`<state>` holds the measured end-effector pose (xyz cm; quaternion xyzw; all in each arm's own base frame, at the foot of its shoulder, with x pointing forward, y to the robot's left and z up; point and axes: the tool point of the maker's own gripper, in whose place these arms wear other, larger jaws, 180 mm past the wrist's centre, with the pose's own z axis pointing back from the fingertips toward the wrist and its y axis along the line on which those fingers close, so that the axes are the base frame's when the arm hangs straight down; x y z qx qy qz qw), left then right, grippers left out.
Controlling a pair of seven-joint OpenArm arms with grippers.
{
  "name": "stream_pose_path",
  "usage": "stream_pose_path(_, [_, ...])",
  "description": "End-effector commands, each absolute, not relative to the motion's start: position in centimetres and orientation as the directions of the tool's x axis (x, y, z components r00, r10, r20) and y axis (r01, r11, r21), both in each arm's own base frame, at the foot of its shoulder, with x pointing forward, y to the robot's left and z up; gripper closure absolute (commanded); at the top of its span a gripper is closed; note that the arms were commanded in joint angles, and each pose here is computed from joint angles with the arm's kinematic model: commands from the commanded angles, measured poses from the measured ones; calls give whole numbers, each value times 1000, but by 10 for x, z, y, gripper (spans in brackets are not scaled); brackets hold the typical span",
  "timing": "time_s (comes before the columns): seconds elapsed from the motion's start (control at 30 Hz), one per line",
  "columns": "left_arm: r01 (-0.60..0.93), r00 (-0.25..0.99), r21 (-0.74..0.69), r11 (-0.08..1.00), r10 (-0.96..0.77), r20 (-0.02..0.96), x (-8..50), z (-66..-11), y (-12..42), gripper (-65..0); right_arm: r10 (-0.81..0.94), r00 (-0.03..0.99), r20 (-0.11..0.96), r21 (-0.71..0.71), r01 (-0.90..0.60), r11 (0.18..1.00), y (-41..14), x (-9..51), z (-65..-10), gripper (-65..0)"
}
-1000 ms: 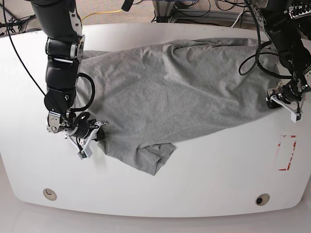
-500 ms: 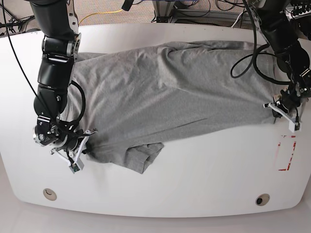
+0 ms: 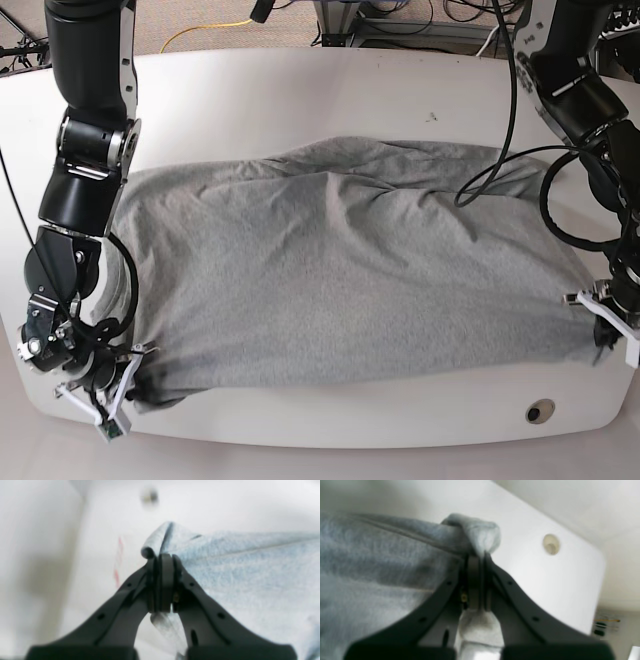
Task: Fold the T-shirt properly
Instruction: 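Lift the hem with both grippers and fold it over the shirt body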
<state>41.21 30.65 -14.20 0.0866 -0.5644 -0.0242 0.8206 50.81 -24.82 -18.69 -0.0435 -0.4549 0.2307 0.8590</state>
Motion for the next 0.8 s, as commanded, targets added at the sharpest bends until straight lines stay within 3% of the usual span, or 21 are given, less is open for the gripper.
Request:
stream_pose_path(0.0, [-101, 245, 206, 973, -176, 953, 412, -84, 309, 0, 445, 420, 791, -362, -266, 894, -278, 518, -122, 0])
stream_pose_path(0.23, [-143, 31, 194, 970, -192, 981, 421, 22, 304, 0, 453, 340, 824, -424, -159, 891, -303, 522, -26, 0])
stream_pose_path(0.47, [-145, -150, 266, 953, -287, 946, 419, 121, 283, 0, 450, 270, 851, -453, -57, 890, -318, 510, 65, 0])
stream_pose_path(0.7, [-90, -198, 252, 964, -265, 944, 422, 141, 272, 0, 449, 336, 828, -465, -35, 884, -327, 499, 64, 0])
stream_pose_path(0.77, [-54, -159, 249, 967, -255, 954, 427, 122, 270, 0, 458, 329, 826, -483, -8, 876, -334, 491, 71, 0])
